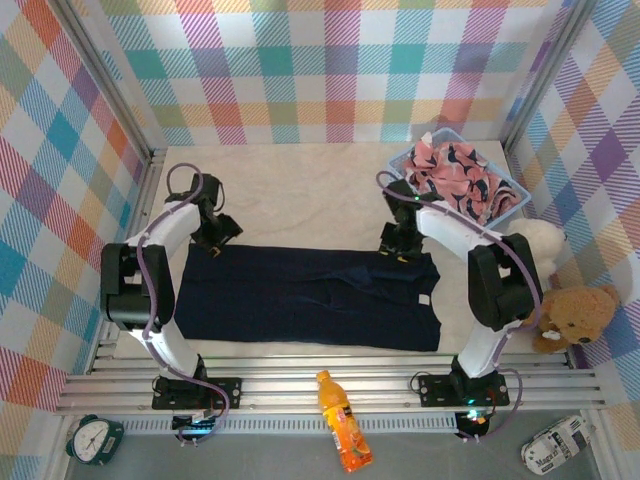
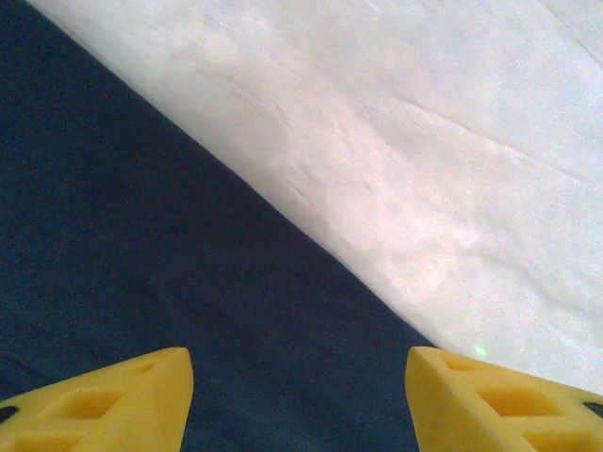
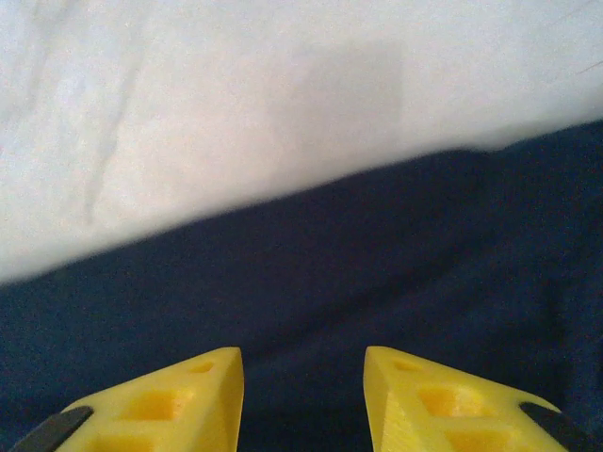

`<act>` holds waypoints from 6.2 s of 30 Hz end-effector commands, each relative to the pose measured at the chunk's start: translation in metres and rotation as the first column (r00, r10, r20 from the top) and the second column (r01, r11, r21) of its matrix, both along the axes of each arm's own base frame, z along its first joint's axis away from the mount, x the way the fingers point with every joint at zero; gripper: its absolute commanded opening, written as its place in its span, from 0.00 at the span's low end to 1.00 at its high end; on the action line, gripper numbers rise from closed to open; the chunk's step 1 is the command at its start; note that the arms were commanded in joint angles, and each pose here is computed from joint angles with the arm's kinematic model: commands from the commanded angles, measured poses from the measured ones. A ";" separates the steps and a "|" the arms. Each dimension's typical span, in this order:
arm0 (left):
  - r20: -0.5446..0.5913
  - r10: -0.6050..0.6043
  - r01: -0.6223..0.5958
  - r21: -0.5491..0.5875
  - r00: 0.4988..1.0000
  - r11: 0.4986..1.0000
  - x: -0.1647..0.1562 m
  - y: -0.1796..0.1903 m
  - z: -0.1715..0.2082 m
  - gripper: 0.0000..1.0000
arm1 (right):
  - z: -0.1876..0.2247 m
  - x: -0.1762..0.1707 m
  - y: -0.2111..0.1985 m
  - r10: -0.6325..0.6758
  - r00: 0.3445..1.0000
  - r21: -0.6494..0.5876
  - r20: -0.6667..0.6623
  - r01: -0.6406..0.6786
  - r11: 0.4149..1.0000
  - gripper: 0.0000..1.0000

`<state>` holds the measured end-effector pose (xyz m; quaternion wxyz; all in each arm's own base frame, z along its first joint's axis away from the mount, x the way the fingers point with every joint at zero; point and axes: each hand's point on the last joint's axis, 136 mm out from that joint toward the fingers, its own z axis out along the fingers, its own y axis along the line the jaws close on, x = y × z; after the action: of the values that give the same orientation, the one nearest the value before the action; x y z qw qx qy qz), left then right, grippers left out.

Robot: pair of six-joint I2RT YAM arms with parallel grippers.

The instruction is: Fold and stack the mixed laundry pile

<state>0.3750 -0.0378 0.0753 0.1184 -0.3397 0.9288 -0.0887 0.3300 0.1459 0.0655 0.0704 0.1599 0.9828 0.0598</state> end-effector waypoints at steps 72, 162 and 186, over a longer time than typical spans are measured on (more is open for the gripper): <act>-0.053 0.072 -0.086 -0.368 0.996 0.926 0.086 -0.294 -0.010 0.46 | 0.001 0.014 -0.031 0.034 0.999 0.007 -0.012 -0.033 0.999 0.65; -0.011 -0.017 0.010 -0.490 1.000 0.872 0.033 -0.270 0.047 0.01 | 0.008 0.028 0.013 -0.424 0.901 0.478 -0.094 0.414 0.775 0.47; 0.007 0.060 -0.047 -0.536 0.998 0.843 0.038 -0.270 0.071 0.00 | -0.021 0.058 0.054 -0.543 0.824 0.559 -0.162 0.530 0.638 0.41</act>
<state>0.4127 -0.3123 0.1300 0.0256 -0.3790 0.8632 -0.3324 0.3837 0.2028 0.0500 0.0339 0.4410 0.8302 0.3394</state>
